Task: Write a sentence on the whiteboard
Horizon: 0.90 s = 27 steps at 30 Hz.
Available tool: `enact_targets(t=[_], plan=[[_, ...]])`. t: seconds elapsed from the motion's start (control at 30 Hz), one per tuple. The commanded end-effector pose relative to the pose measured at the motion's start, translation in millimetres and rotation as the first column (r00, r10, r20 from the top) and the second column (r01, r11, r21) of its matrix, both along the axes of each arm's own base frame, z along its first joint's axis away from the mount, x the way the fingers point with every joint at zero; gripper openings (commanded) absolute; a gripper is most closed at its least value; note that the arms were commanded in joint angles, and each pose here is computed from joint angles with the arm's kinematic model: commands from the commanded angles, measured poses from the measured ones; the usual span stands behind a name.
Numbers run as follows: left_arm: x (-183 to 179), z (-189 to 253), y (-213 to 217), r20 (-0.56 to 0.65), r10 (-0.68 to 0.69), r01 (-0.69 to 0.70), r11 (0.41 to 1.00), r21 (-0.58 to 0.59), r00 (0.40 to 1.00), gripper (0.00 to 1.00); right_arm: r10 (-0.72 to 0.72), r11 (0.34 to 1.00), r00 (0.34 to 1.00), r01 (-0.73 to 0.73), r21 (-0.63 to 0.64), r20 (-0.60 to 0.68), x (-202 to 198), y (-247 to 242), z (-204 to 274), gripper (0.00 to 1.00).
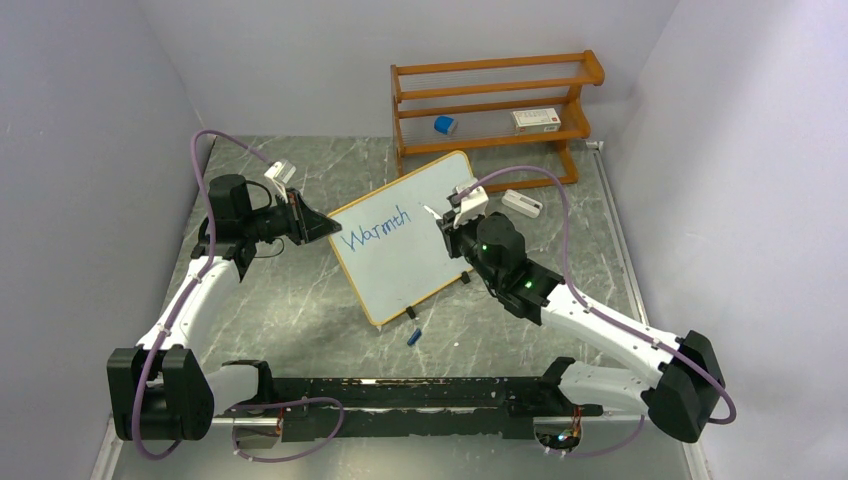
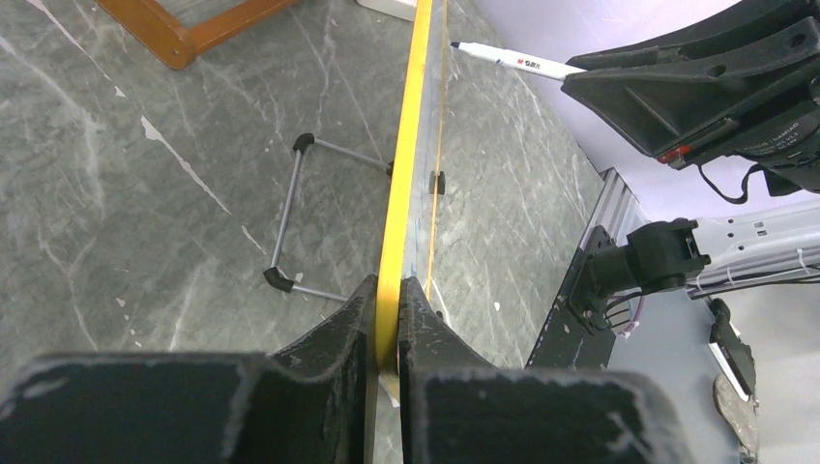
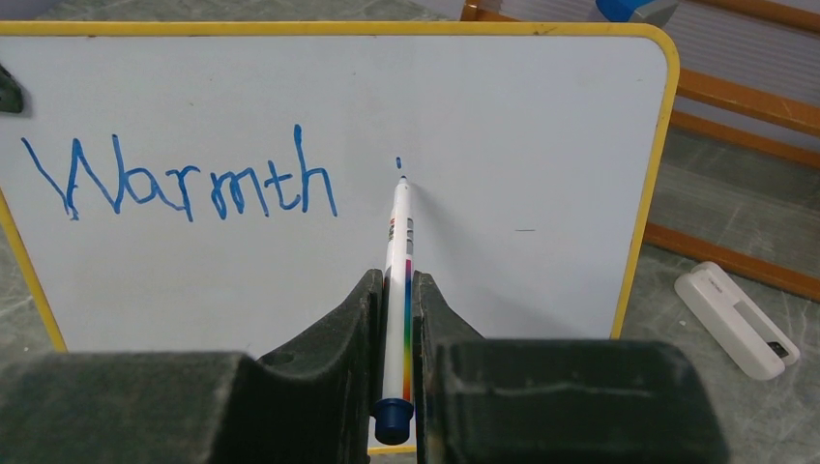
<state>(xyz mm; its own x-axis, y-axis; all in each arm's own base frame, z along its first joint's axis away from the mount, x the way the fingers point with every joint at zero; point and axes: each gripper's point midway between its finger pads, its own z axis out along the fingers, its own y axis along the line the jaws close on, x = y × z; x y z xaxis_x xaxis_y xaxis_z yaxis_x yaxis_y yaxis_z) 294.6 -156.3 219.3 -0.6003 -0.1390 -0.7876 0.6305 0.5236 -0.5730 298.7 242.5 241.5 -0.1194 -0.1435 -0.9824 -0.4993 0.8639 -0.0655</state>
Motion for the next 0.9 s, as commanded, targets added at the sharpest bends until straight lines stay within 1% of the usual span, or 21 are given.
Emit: enact_targets(t=[0.0, 0.63, 0.87], plan=[[9.6, -15.9, 11.0, -0.018, 0.061, -0.060, 0.997, 0.057, 0.998, 0.05, -0.004, 1.000, 1.000, 0.004, 0.002, -0.012, -0.9, -2.8, -4.0, 0.00], [9.6, -16.0, 11.0, -0.017, 0.061, -0.060, 0.997, 0.058, 0.998, 0.05, 0.010, 1.000, 1.000, -0.010, 0.021, 0.002, 4.5, 6.4, -0.4, 0.00], [9.5, -15.4, 10.7, -0.015, 0.058, -0.057, 0.997, 0.056, 0.998, 0.05, -0.006, 1.000, 1.000, 0.006, 0.018, 0.005, 6.5, 4.2, -0.9, 0.00]])
